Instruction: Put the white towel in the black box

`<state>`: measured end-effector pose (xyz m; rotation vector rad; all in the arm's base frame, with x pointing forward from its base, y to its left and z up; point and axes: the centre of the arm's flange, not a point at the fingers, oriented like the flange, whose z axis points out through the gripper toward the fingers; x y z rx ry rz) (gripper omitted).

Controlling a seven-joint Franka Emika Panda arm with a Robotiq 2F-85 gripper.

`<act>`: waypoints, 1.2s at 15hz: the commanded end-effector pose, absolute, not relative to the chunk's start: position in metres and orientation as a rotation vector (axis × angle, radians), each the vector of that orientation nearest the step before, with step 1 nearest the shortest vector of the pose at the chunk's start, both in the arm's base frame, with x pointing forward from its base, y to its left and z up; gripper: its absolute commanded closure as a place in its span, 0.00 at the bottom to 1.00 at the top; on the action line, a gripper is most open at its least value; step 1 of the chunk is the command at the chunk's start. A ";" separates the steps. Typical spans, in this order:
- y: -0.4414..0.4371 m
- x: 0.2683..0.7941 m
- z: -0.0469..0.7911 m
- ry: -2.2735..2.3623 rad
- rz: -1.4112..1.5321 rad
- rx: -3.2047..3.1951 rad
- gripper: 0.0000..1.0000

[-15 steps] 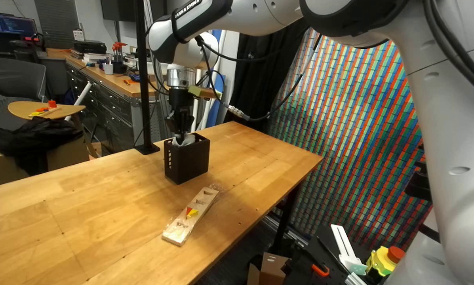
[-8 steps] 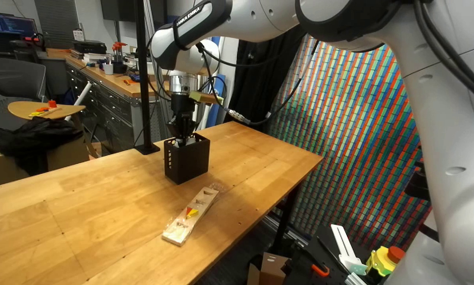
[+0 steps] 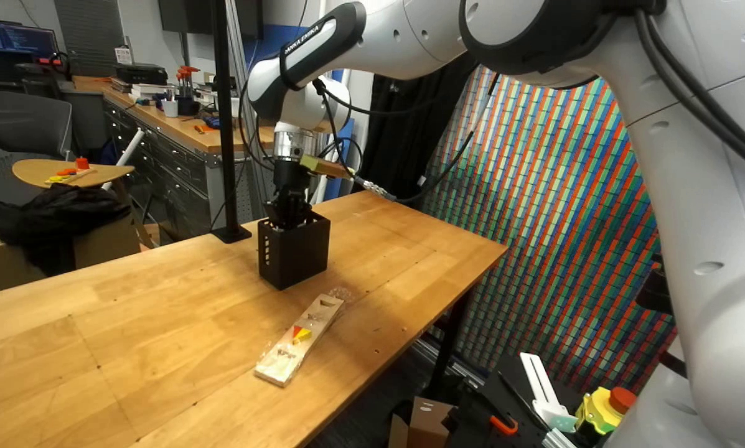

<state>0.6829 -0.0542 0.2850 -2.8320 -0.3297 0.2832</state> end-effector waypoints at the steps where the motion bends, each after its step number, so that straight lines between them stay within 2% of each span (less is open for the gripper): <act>1: -0.053 0.679 0.267 -0.275 0.259 -2.781 1.00; 8: -0.052 0.675 0.263 -0.247 0.260 -2.752 1.00; 18: -0.047 0.664 0.331 -0.300 0.202 -2.839 1.00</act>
